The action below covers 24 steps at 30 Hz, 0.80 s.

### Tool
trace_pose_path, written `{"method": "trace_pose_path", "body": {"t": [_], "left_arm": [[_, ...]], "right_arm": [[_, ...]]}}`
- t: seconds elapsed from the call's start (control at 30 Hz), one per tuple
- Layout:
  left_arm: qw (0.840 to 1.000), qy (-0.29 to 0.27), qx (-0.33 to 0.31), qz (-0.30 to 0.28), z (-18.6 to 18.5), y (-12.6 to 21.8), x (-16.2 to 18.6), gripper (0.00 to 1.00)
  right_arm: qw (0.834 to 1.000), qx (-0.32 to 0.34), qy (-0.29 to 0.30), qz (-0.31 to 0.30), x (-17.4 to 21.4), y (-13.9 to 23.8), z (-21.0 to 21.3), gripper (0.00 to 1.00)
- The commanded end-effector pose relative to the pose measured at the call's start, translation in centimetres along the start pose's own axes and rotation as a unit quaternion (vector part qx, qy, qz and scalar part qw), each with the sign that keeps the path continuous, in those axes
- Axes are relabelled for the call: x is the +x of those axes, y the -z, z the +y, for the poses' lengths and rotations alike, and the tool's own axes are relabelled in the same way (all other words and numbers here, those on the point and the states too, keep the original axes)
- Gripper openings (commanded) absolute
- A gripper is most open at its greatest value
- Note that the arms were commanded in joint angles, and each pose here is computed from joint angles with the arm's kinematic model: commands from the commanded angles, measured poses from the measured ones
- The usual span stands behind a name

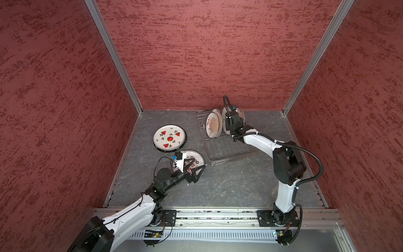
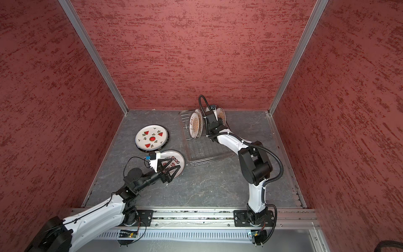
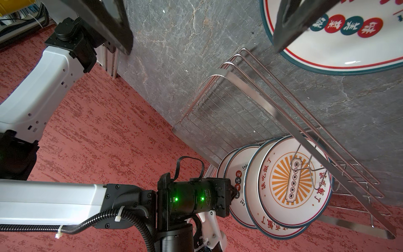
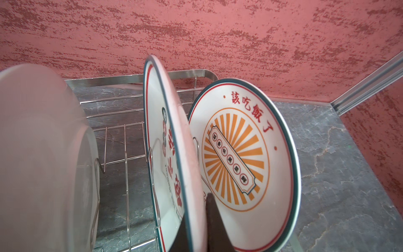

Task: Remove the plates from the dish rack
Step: 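Insert the right gripper between the rack plates toward the sunburst-print plate, then close the right gripper on the red-lettered plate rim and lift it out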

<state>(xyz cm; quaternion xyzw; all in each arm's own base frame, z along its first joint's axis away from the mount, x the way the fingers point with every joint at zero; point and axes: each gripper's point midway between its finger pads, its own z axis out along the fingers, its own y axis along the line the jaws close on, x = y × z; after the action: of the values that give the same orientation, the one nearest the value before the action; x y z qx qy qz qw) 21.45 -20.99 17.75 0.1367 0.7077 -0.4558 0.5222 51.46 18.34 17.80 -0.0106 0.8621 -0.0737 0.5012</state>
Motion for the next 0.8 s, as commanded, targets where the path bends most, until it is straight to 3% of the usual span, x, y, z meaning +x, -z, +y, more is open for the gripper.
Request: {"method": "trace_pose_path", "body": {"t": [0.0,0.77], "left_arm": [[1.000,-0.009,0.005,-0.015,-0.7,0.0,-1.2,0.99],[1.000,-0.007,-0.009,-0.023,-0.3,0.2,-1.4,0.99]], "right_arm": [[0.999,0.007,-0.010,-0.047,-3.7,1.8,0.2,0.05],[0.992,0.053,-0.008,-0.110,-7.3,7.5,-1.3,0.04]]}}
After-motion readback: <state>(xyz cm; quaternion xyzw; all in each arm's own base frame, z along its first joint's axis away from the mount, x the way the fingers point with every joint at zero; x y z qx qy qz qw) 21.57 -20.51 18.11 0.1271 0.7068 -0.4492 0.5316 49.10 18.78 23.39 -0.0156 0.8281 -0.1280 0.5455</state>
